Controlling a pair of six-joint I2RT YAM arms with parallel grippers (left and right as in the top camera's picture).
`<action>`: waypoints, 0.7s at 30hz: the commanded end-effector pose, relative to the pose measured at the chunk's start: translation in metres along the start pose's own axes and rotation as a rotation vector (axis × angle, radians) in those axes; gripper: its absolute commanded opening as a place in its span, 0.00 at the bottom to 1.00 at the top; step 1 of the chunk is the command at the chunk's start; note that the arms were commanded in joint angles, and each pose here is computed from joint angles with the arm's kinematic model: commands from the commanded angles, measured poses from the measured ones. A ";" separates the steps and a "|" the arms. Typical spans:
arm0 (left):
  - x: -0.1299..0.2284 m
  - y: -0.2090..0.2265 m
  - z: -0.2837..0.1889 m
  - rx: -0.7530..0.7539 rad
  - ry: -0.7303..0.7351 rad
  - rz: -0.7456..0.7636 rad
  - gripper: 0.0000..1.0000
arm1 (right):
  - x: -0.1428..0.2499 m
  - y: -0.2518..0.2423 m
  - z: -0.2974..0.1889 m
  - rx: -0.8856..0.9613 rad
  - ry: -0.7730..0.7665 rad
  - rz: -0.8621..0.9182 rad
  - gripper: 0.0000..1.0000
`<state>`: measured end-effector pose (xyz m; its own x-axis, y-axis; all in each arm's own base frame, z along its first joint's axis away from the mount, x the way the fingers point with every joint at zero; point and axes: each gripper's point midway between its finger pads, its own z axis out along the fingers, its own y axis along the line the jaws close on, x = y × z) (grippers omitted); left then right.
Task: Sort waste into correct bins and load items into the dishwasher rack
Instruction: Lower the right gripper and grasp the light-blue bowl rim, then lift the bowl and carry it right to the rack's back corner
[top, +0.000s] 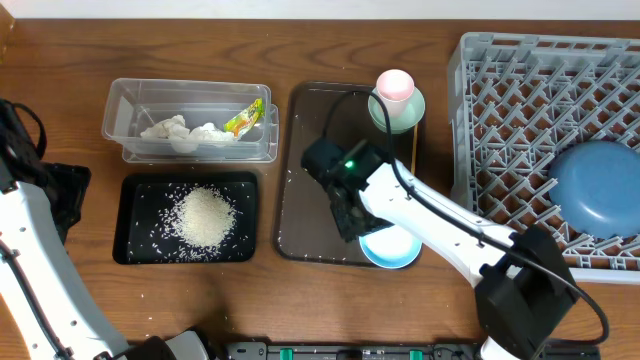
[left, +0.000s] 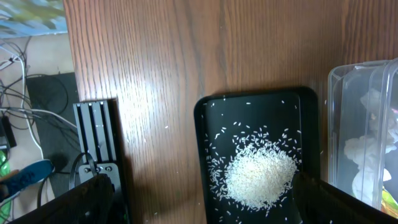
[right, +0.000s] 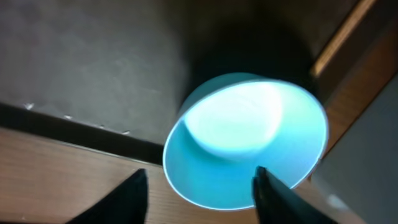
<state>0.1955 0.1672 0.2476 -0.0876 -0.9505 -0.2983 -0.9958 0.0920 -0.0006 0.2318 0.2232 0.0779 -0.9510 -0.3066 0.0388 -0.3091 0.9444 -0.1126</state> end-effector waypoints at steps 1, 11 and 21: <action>-0.002 0.002 0.000 -0.008 -0.005 -0.020 0.94 | 0.022 0.014 0.020 -0.071 0.078 -0.050 0.57; -0.002 0.002 0.000 -0.008 -0.005 -0.020 0.94 | 0.037 0.027 0.060 -0.143 0.096 -0.047 0.23; -0.002 0.002 0.000 -0.008 -0.005 -0.020 0.94 | -0.002 0.028 0.007 -0.141 -0.031 -0.065 0.01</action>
<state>0.1955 0.1671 0.2476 -0.0877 -0.9506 -0.2977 -0.9958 0.0920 -0.0005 0.2047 0.2316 0.0383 -0.9318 -0.3476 0.1049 -0.3500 0.9368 -0.0047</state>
